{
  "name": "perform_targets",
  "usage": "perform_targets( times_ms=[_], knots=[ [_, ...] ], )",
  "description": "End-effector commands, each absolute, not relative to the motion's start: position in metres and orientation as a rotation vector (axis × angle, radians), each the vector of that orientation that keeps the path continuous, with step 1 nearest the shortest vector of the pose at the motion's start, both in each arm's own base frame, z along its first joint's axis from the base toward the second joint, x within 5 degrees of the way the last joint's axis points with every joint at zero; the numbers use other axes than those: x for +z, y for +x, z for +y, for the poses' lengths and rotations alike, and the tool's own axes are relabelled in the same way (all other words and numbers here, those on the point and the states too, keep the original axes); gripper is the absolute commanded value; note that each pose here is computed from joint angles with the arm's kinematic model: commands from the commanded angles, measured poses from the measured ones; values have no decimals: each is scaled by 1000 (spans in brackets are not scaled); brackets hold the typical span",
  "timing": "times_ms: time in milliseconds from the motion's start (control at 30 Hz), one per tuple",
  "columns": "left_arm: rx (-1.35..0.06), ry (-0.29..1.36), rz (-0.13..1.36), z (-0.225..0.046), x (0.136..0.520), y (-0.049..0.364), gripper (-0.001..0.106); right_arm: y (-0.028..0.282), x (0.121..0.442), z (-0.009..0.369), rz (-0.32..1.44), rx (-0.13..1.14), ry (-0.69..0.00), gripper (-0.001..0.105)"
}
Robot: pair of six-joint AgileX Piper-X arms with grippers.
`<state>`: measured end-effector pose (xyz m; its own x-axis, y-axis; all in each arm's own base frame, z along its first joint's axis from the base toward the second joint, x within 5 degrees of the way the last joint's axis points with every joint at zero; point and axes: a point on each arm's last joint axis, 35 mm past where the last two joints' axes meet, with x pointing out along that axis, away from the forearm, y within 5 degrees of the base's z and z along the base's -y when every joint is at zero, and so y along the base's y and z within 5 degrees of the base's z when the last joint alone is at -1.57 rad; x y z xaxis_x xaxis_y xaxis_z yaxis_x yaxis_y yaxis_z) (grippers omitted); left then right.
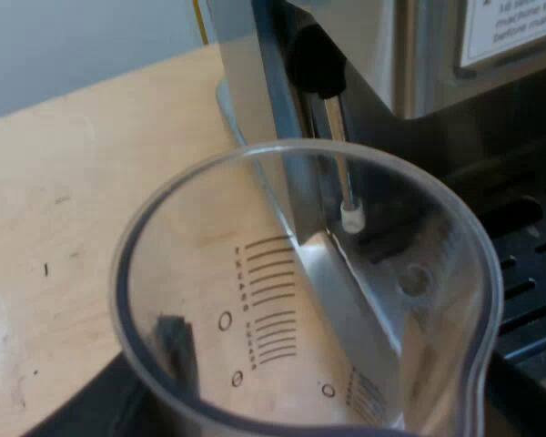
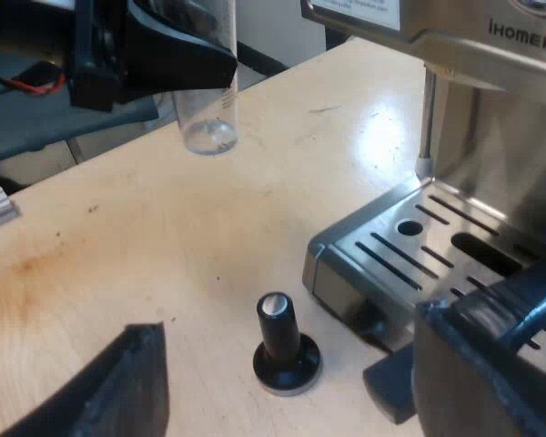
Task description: Pour the beans into the coffee machine
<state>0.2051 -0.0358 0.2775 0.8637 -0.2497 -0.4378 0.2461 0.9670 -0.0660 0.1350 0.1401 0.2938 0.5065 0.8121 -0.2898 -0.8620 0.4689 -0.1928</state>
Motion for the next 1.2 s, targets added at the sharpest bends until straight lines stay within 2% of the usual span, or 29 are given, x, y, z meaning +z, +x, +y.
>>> perform_targets(
  times_ms=[33,400,600,1200],
  knots=[
    [-240,-95,383,-30,276,206,24,135,292,141,141,1036,-342,59],
    [-283,-151,262,-6,251,209,24,155,274,160,163,1044,-341,59],
    [-288,-155,283,-6,236,223,24,161,266,166,177,1046,-345,59],
    [-303,-162,322,-6,177,266,24,164,268,168,142,1042,-336,59]
  ],
)
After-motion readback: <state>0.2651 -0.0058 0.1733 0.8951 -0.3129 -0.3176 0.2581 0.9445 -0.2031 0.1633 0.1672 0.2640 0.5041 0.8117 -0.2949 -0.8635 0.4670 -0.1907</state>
